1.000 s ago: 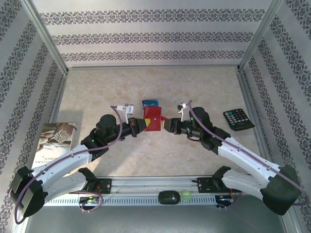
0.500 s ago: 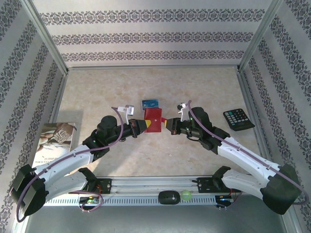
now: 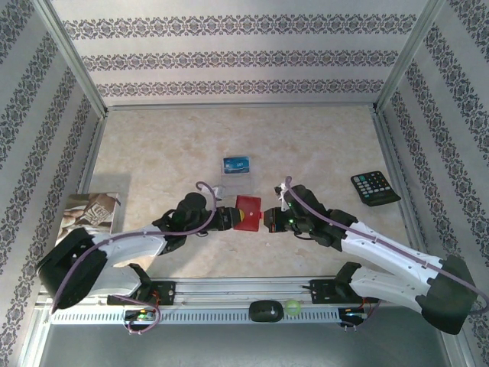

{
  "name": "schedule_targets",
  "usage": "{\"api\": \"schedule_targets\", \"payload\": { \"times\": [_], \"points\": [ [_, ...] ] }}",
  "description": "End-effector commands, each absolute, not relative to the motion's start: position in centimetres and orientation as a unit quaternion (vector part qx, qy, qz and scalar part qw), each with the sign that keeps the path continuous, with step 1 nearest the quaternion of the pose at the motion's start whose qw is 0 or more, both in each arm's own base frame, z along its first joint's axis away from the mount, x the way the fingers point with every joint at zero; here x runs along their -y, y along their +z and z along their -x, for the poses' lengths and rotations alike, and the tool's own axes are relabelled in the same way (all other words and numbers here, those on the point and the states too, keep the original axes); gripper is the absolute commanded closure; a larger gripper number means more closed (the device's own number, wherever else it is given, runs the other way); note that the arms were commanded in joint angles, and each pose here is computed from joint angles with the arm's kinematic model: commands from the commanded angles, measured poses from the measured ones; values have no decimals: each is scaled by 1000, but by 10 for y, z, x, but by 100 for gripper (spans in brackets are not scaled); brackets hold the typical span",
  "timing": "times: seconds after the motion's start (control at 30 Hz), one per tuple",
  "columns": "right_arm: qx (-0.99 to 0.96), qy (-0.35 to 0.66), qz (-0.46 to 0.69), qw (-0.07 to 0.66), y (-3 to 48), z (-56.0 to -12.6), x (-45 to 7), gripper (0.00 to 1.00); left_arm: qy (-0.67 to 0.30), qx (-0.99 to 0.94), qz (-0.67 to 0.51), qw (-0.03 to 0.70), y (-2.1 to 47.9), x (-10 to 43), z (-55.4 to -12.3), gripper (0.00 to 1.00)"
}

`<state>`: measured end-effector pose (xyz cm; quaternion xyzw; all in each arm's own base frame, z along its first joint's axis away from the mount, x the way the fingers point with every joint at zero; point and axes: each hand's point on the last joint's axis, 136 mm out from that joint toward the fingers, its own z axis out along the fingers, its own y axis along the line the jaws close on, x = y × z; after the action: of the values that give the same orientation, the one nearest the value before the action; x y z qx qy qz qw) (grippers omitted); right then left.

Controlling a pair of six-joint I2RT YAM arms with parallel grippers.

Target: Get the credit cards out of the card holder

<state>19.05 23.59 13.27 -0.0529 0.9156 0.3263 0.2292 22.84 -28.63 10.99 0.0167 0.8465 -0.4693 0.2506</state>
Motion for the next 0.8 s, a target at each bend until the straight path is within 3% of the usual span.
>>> {"api": "schedule_targets", "payload": {
  "times": [0.0,0.13,0.33,0.57,0.77],
  "points": [
    [-923,303,30,237,127,-190,-226,100,-419,-887,7,196,67,282,-217,69],
    [-929,289,35,229,118,-188,-228,100,-388,-911,20,139,33,282,-205,62],
    [-931,283,43,227,119,-189,-235,100,-372,-918,21,133,29,279,-205,54],
    [-937,268,47,218,120,-190,-252,100,-330,-918,22,220,71,244,-222,42],
    [-957,188,22,219,107,-200,-218,100,-319,-909,-12,268,108,236,-227,36]
  ]
}}
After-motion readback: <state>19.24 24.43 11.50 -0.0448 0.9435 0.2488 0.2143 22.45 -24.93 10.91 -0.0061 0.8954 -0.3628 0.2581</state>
